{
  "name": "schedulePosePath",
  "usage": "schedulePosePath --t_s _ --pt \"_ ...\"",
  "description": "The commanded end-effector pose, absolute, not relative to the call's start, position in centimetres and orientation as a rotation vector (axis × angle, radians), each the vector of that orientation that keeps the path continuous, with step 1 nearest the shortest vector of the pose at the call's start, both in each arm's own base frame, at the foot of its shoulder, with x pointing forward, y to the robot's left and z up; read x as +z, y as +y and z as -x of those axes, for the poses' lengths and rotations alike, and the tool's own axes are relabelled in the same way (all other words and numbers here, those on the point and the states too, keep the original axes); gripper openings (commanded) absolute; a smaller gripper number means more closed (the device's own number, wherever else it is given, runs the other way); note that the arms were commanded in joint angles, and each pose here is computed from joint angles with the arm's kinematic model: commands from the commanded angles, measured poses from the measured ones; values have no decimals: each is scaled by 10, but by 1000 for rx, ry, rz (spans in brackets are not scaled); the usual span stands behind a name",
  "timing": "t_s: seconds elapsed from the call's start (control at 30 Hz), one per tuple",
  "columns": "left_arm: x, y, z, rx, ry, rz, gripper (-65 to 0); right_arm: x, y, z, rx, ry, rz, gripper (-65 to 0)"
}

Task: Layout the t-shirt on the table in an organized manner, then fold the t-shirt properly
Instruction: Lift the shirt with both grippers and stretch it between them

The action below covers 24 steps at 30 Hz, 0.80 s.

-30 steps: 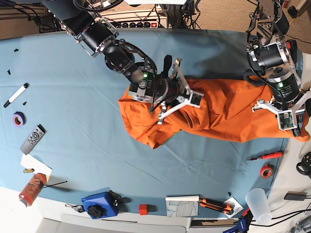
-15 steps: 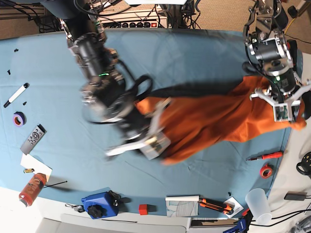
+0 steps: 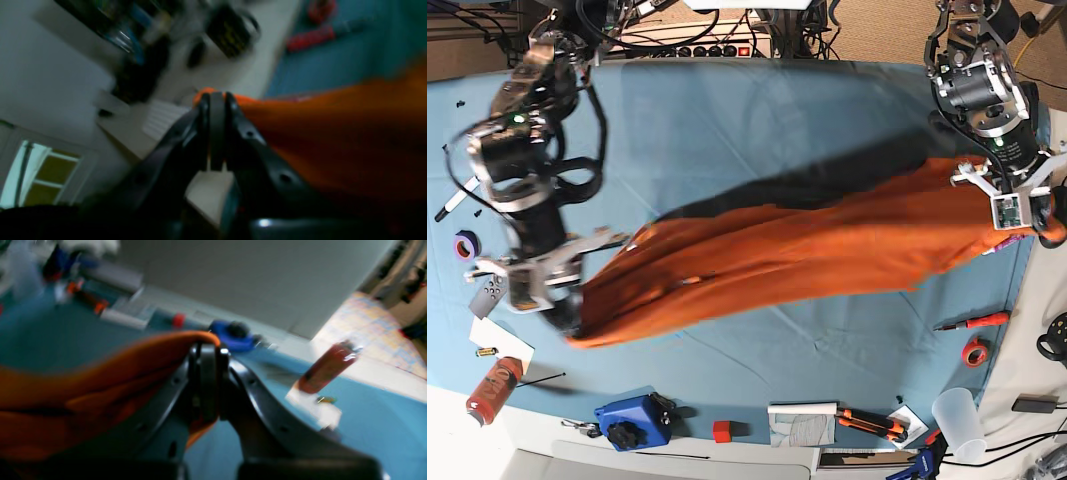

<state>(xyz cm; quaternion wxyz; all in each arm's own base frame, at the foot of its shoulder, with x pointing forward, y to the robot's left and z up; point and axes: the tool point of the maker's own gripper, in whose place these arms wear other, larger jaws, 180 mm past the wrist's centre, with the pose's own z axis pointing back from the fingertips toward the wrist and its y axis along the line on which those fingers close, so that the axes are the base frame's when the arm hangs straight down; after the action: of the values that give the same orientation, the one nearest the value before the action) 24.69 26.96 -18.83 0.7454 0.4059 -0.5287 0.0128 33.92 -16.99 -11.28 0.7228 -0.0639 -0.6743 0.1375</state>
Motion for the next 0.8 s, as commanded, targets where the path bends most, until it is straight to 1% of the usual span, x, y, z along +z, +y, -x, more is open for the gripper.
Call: schedulePosePath --t_s 0.0,0.03,0.1,0.2,0.23,0.4,0.5,0.6,0.77 --pt "-159 271 -251 45 -1277 -946 -650 -89 -174 -338 289 -1582 150 -650" --pt "-150 268 -255 50 -1329 -945 -650 -85 -181 -338 271 -1596 161 -650" --pt "-142 259 -269 45 -1400 -871 -650 -77 -189 -338 247 -1618 182 -650" --pt "-146 238 -290 -9 -1422 -695 -650 -68 -190 -339 249 -1649 190 -650" --pt "-144 234 -294 -13 -1433 -670 -650 -63 -189 -340 253 -1663 193 -650" --pt "-110 236 -305 52 -1559 -678 -650 -34 -191 -344 244 -1751 223 -650" --pt "-91 234 -314 79 -1625 -642 -650 -8 -191 -345 237 -1826 233 -650" --pt "-72 234 -320 104 -1680 -641 -650 19 -191 -345 230 -1904 244 -650" --pt "-55 234 -324 125 -1725 -637 -650 31 -194 -360 212 -1924 195 -650"
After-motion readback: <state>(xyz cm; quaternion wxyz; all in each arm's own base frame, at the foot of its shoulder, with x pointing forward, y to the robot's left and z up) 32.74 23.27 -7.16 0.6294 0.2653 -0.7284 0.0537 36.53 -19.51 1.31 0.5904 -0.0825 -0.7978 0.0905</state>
